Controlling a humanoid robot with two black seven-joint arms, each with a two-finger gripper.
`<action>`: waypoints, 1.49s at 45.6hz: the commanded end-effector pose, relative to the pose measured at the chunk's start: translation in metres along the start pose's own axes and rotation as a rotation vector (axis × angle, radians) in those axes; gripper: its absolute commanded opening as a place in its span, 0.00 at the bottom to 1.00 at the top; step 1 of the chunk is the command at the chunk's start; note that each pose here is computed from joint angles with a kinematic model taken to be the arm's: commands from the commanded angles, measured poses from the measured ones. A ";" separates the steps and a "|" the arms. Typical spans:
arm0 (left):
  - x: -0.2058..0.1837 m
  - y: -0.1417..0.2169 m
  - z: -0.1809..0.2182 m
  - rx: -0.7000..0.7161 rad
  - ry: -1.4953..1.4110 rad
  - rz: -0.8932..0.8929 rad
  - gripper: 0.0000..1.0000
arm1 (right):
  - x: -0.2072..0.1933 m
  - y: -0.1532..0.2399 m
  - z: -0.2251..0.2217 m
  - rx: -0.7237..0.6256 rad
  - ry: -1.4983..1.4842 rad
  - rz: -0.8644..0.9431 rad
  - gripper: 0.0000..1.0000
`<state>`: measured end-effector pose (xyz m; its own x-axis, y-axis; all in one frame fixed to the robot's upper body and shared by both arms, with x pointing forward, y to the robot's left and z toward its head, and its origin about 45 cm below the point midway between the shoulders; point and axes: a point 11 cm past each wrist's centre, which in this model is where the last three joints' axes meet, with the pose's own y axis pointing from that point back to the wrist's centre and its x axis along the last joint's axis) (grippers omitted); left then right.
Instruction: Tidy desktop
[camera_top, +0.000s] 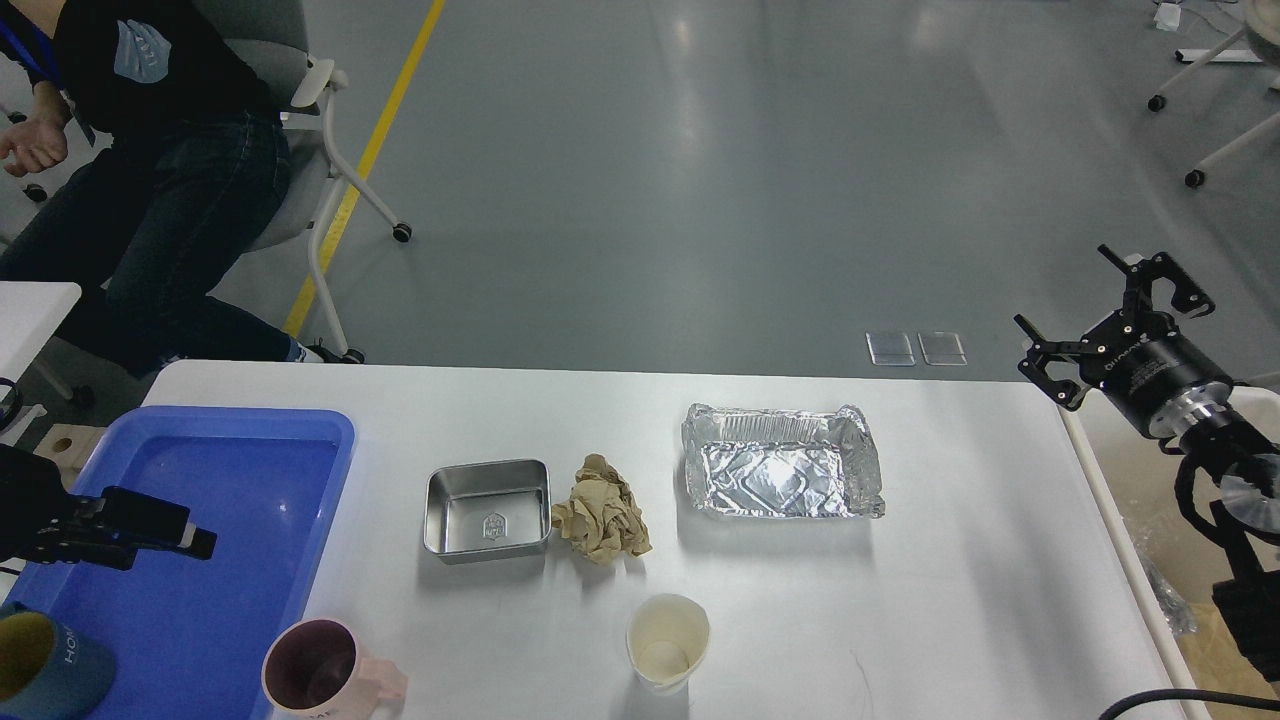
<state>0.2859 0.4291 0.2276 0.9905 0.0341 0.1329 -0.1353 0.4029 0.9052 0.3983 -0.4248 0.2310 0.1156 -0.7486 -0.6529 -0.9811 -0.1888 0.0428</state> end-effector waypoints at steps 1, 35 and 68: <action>0.007 -0.005 0.012 -0.018 -0.032 0.001 1.00 | 0.002 0.001 -0.004 0.000 0.009 0.005 1.00; 0.063 0.031 0.059 -0.104 -0.105 0.176 1.00 | 0.015 0.015 -0.021 0.010 0.042 0.044 1.00; 0.135 0.106 0.065 -0.247 0.037 0.536 1.00 | 0.021 0.029 -0.047 0.068 0.048 0.055 1.00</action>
<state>0.3983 0.4033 0.3574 0.8199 0.2712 0.5042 -0.5629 0.5420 0.6240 0.3795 -0.4770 0.2543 0.0650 -0.7894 -0.6104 -0.9947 -0.1000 0.0234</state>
